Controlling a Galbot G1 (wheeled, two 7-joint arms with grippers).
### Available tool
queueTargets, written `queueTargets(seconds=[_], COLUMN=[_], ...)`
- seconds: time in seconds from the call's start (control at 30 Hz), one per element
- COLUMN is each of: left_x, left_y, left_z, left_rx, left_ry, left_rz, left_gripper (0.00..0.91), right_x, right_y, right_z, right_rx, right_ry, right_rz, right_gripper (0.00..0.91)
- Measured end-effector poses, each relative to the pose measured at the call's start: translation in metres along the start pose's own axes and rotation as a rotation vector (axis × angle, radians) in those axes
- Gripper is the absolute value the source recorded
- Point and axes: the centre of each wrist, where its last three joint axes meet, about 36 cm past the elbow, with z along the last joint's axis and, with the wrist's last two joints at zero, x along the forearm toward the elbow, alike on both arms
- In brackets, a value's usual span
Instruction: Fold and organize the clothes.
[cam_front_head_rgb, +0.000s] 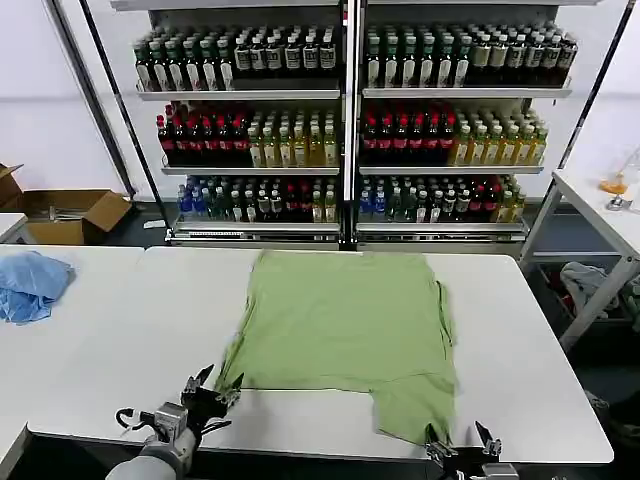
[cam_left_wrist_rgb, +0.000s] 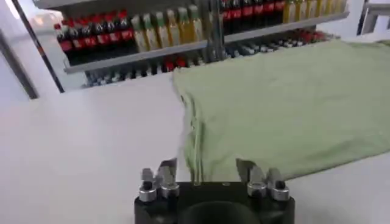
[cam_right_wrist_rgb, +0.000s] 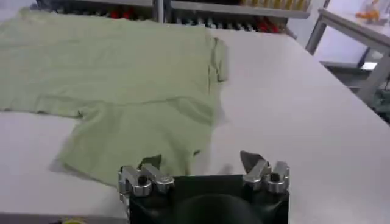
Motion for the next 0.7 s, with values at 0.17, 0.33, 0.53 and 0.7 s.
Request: queueTargets(seconds=[0.17,0.33,0.53,0.7], left_x=[-0.0037,-0.0059,-0.0069,-0.007], left_y=[-0.0029,-0.0042,-0.0039,-0.0032], left_z=[0.0026,0.0047,0.0066,0.0077], left_rx=[0.002,0.004,0.01,0.015], left_ry=[0.014,0.016,0.02,0.023], left_rz=[0.008,0.013,0.022,0.033], left_gripper=[0.03,0.03,0.03,0.03], right_x=[-0.0011,-0.0034,-0.0078,-0.0081], right_y=[0.0039,0.0058,0.0039,0.0006], right_z=[0.0035,0.0046,0.0049,0.0031], right_rx=[-0.004,-0.006,-0.012,-0.019], right_ry=[0.013,0.019,0.022,0.006], right_rz=[-0.022,-0.046,-0.068,-0.078], right_gripper=[0.0,0.0,0.0,0.0])
